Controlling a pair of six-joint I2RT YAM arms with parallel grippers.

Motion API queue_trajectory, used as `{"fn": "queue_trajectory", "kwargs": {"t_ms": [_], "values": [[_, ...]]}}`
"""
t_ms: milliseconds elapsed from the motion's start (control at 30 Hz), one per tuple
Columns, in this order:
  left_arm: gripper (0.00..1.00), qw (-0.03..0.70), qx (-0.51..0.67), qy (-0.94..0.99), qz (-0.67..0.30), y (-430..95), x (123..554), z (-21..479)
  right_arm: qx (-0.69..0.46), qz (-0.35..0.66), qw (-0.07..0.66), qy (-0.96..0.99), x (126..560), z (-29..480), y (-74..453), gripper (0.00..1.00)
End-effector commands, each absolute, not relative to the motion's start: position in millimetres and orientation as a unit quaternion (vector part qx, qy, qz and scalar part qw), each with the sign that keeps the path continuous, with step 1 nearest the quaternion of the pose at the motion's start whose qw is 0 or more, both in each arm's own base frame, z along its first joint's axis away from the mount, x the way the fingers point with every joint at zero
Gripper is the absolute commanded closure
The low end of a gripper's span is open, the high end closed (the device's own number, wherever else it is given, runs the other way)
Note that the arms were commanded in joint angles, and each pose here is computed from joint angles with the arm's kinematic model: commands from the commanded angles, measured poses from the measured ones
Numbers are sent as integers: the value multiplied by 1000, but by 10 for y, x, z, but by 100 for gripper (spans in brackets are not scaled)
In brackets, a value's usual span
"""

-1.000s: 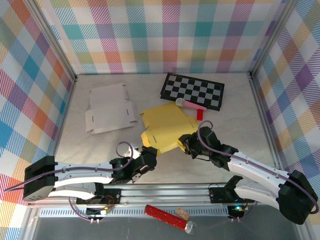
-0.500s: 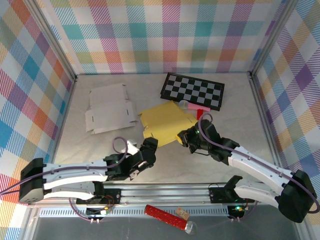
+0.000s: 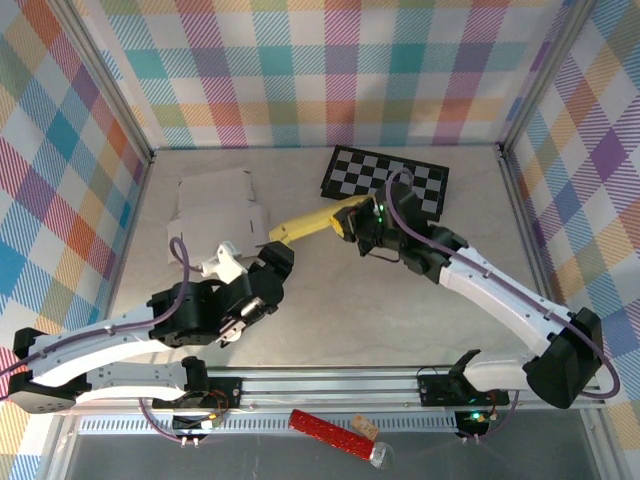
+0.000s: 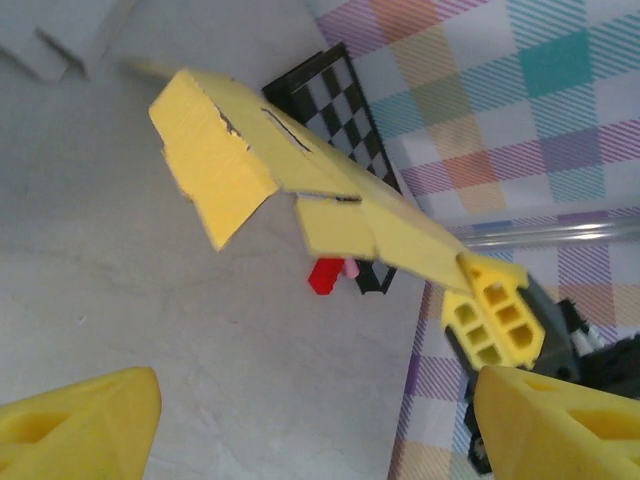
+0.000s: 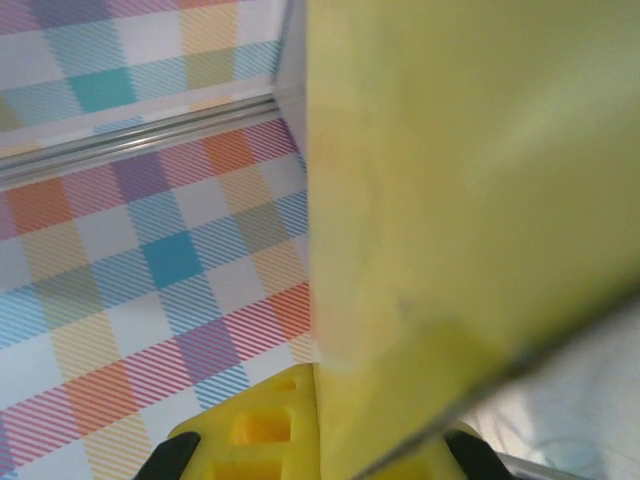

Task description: Fold the paper box

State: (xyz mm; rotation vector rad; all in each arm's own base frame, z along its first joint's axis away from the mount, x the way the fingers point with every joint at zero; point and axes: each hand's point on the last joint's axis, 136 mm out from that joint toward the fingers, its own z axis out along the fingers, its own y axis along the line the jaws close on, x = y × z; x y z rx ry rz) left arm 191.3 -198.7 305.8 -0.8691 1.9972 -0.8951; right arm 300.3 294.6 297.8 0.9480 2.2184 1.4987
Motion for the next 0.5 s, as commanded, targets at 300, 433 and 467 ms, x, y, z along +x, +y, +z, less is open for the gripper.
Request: {"fn": "queue_trajectory", "kwargs": {"t_ms": [300, 433, 467], "values": [[22, 514, -208, 775, -302, -1648, 2102, 4171, 315, 501, 201, 780, 3301, 3849, 2730, 100], [26, 528, -200, 771, -295, -1532, 2102, 4333, 364, 426, 164, 812, 3031, 3737, 2466, 100], [28, 529, -198, 771, -293, -1512, 2109, 4351, 378, 405, 159, 817, 2950, 3699, 2380, 100]]}}
